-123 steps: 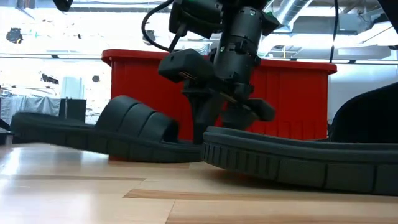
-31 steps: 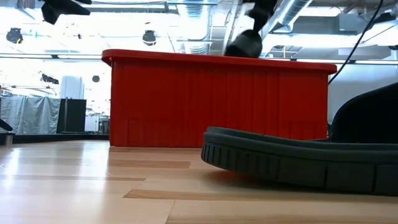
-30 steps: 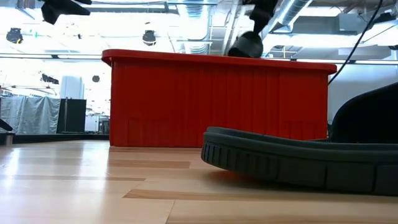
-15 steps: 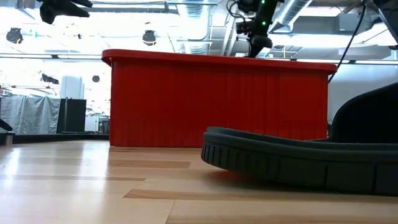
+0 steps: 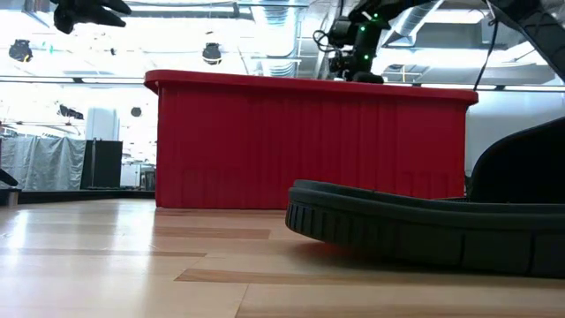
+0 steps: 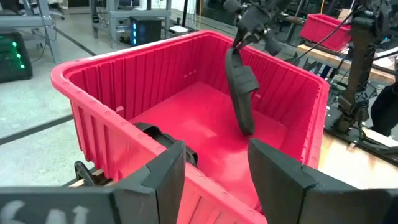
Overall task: Pick and place slides into bin
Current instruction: Put the left black slide into the red bin
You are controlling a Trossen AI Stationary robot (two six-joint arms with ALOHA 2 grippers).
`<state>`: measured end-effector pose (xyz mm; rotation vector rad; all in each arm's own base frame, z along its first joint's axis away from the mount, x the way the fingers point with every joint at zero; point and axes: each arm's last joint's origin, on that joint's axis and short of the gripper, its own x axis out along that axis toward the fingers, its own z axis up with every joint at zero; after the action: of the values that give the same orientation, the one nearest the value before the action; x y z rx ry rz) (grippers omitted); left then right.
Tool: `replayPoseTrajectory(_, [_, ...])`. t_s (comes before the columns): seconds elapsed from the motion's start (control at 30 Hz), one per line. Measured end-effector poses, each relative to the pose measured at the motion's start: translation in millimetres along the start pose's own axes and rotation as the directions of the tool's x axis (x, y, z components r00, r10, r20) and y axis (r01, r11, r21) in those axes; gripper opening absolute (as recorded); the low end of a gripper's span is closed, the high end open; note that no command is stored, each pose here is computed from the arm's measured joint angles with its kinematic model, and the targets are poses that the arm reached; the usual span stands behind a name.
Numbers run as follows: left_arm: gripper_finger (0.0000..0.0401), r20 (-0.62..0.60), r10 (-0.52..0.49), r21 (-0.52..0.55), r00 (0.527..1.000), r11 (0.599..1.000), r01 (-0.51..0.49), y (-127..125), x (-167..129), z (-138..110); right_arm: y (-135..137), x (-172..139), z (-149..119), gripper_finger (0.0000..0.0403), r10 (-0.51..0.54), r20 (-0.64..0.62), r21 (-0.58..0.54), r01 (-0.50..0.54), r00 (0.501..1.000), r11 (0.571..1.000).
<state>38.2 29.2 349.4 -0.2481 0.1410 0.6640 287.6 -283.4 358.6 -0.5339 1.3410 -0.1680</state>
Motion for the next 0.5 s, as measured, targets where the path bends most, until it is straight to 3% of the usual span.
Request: replayPoseTrajectory(0.5, [0.0164, 0.052, -0.010, -0.015, 0.999, 1.000, 0.010, -0.9, -0.2, 4.9, -7.0, 26.9, -5.9, 0.0001, 0.077, 0.049, -0.001, -0.077, 0.996, 0.997])
